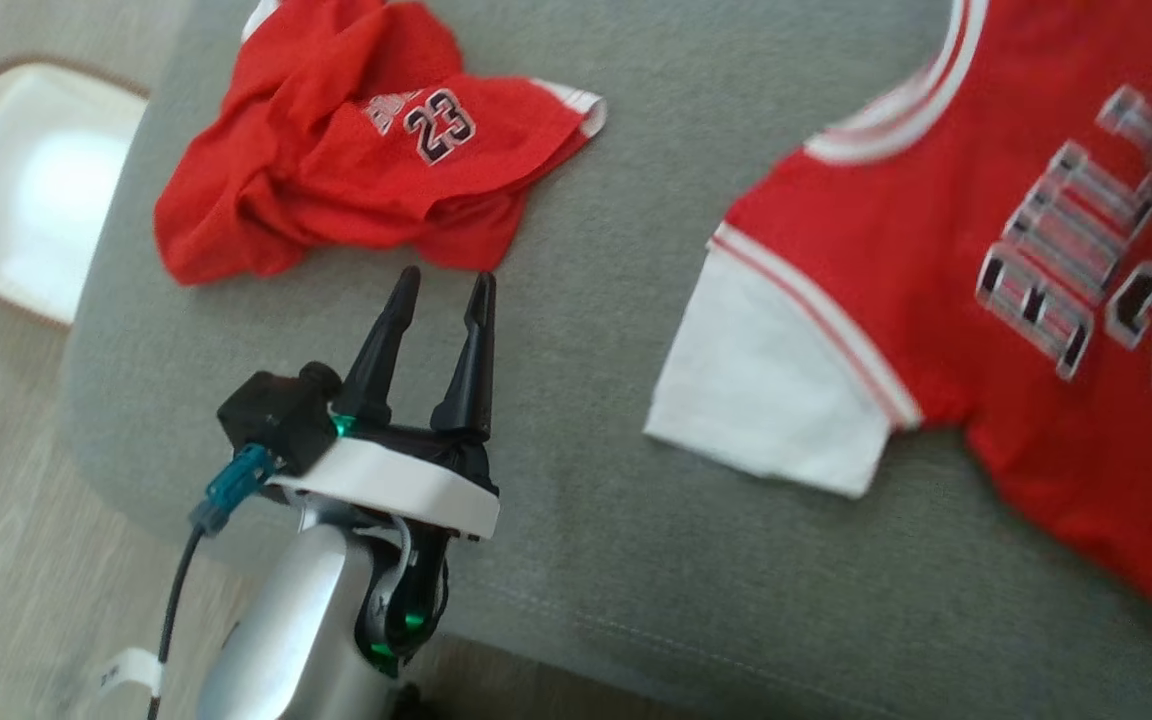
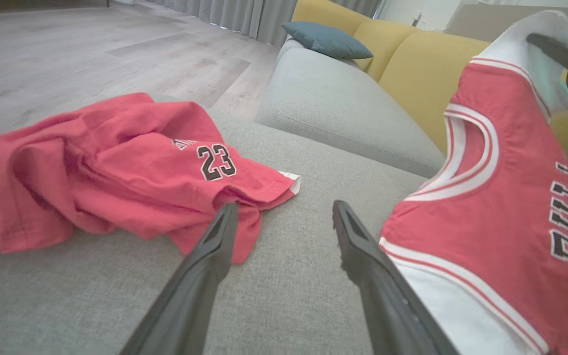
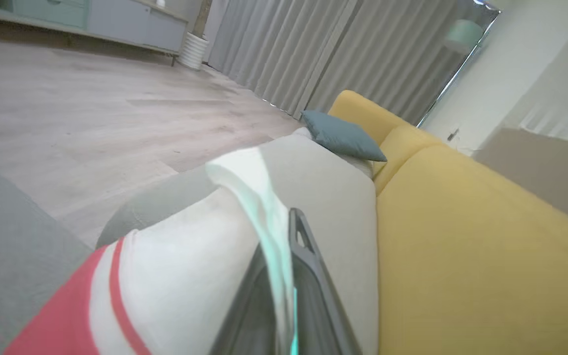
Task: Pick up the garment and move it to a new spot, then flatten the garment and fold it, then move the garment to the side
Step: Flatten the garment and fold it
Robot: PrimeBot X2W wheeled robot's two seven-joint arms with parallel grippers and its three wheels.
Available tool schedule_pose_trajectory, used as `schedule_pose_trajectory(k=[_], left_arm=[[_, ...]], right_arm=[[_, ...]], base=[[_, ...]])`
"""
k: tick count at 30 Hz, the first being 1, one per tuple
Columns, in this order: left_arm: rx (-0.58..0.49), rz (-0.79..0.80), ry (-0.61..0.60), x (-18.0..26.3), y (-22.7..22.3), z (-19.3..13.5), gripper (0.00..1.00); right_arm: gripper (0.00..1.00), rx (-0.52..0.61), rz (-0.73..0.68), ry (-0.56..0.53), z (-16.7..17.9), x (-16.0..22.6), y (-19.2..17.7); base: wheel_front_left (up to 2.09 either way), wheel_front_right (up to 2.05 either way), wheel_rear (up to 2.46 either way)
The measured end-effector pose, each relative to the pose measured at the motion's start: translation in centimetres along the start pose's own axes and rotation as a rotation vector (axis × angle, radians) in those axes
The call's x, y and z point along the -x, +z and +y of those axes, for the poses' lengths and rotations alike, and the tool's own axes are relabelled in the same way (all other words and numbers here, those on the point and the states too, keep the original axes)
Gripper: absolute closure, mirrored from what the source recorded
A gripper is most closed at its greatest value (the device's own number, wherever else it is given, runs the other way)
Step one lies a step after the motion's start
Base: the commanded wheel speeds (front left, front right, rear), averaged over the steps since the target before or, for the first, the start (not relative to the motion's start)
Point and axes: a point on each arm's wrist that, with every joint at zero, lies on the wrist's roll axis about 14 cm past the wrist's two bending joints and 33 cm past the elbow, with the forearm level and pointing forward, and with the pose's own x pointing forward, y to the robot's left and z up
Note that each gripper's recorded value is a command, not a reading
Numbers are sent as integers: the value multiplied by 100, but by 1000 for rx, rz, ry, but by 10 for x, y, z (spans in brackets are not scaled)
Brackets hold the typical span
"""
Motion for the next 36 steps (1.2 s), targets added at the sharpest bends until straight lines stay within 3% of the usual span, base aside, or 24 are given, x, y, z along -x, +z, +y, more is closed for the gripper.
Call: schedule_pose_trajectory(k=[5, 11, 12, 13, 24, 36], left_arm=[[4, 24, 51, 2, -7, 15, 0], [1, 29, 67, -2, -9, 21, 0], [4, 32, 69, -2, -10, 22, 0], [7, 34, 72, -2, -10, 22, 0], [-6, -13, 7, -12, 3, 3, 0], [-12, -84, -87, 3, 26, -29, 0]], right_arm=[[100, 127, -4, 9, -6, -26, 9], [100, 166, -40, -5, -14, -40, 17], [19, 167, -43, -7, -15, -41, 17], [0, 164, -40, -9, -16, -41, 15], [0, 92, 21, 4, -10, -10, -10], [0, -136, 24, -4, 20, 77, -23]], base=[[0, 0, 0], [0, 0, 0], [0, 0, 0], [0, 0, 0], [0, 0, 0], [0, 0, 0]])
